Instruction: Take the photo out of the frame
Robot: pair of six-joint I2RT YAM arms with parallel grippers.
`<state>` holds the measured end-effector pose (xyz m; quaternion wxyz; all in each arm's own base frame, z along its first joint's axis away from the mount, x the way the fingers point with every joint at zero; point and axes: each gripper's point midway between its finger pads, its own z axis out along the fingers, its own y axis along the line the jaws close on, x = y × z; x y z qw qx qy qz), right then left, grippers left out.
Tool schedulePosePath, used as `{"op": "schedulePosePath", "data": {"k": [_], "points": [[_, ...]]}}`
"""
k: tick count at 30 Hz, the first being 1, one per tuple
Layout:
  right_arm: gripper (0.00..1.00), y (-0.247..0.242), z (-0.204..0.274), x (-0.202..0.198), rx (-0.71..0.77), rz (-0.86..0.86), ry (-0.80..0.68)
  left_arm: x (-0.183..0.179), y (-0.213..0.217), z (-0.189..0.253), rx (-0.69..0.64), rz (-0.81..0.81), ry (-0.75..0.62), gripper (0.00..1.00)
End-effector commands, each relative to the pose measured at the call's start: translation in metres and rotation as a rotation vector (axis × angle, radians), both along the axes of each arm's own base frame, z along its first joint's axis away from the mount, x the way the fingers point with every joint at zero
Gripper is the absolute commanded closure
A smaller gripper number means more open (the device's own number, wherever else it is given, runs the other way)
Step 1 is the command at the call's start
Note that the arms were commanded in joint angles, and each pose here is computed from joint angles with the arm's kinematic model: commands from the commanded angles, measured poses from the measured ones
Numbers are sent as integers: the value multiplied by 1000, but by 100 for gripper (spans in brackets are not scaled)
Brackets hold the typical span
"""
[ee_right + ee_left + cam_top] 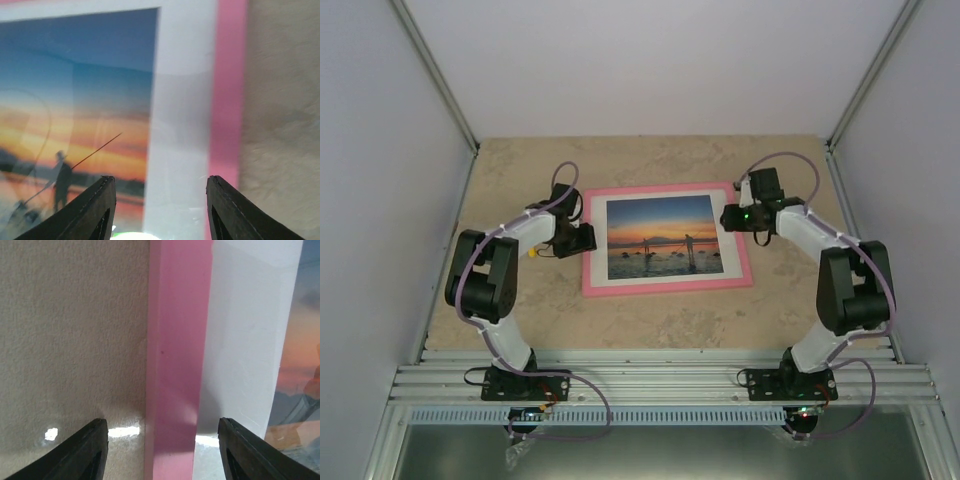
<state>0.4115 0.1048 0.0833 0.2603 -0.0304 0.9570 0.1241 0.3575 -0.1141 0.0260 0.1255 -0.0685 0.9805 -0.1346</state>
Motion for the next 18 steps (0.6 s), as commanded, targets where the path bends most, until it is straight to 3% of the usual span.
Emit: {"op": "schedulePosePath", "data": {"k": [1,10,18], "points": [[47,31,6,-27,6,104,-24,2,7,0,84,-19,3,38],[41,66,19,-61,-31,237,-95,5,5,-2,127,-47,7,51],[27,100,25,-87,-106,406,-178,3,-1,-6,130,-65,16,58]]}}
